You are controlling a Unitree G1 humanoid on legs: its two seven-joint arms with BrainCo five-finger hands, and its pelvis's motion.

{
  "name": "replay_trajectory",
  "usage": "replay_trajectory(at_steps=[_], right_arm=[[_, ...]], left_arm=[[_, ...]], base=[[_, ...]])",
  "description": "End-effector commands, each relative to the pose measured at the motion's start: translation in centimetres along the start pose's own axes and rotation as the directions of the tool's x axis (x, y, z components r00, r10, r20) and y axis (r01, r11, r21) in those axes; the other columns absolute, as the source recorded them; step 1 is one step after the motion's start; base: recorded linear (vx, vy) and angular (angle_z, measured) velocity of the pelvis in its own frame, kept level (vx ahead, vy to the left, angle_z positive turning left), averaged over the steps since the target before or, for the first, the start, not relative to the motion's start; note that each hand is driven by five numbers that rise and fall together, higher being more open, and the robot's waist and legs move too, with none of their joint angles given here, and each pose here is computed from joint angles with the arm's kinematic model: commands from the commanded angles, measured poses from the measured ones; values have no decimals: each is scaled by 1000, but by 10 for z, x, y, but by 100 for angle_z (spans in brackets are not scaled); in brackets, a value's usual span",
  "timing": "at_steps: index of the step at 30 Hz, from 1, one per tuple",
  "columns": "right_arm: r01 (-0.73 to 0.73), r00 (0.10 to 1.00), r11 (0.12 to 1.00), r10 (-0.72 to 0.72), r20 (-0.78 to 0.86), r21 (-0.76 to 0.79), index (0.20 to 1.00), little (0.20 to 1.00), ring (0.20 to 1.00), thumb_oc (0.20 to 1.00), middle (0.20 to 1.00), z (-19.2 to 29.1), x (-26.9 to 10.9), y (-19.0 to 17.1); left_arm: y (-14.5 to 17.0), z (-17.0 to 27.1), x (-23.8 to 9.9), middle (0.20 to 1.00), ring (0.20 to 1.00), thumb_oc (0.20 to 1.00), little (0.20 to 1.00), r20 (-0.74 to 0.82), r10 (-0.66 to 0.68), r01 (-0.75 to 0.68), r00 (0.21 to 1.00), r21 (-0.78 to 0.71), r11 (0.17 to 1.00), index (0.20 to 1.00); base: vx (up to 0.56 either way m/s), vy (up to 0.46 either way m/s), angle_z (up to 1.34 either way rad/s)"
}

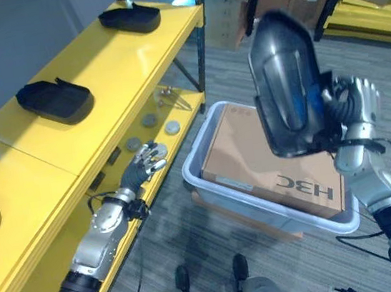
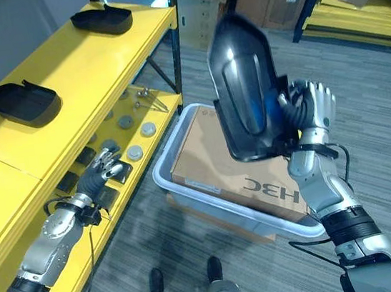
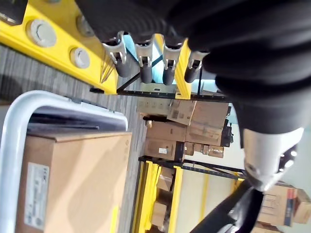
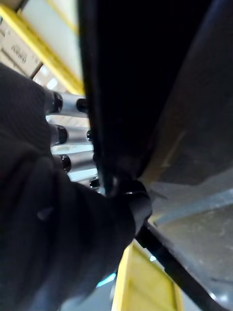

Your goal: Move parts from the plastic box to the shelf.

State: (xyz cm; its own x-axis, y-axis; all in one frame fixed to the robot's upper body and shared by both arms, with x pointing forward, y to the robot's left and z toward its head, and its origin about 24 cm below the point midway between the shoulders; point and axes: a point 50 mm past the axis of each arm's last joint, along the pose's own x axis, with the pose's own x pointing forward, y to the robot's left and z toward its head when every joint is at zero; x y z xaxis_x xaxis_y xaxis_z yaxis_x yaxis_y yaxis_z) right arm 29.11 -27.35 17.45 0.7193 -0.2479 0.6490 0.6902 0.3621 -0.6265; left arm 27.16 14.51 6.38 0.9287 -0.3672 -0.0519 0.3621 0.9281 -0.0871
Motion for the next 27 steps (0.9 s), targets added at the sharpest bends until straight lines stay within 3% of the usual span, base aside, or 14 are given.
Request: replay_trajectory(at_steps=[1,6,13,27], right_arm=[[161,961,986,-167,220,49,200,200,200,200,200,41,30,-18],[131,918,984,-166,361,118,200,200,200,200,200,83,43,-18],[72,908,986,-128,399,153,200,200,200,200,200,103,41,-6],[-97,905,975,3,424,200,200,200,200,200,200,121,28,24]], left_arm=[[-17,10,16,1000,1000,1000,1000,29,-102,105,994,-134,985,1000],[-49,30,38,1000,1000,1000,1000,93,-212,227,973,-208,951,1000],[-66,53,43,1000,1000,1000,1000,172,-282,311,944,-180,933,1000],[-70,72,45,1000,1000,1000,1000,246,-257,287,935,-97,953,1000]], base=[[-58,-8,-1],[-33,6,-1],[-11,-1,2],[-7,1,0]])
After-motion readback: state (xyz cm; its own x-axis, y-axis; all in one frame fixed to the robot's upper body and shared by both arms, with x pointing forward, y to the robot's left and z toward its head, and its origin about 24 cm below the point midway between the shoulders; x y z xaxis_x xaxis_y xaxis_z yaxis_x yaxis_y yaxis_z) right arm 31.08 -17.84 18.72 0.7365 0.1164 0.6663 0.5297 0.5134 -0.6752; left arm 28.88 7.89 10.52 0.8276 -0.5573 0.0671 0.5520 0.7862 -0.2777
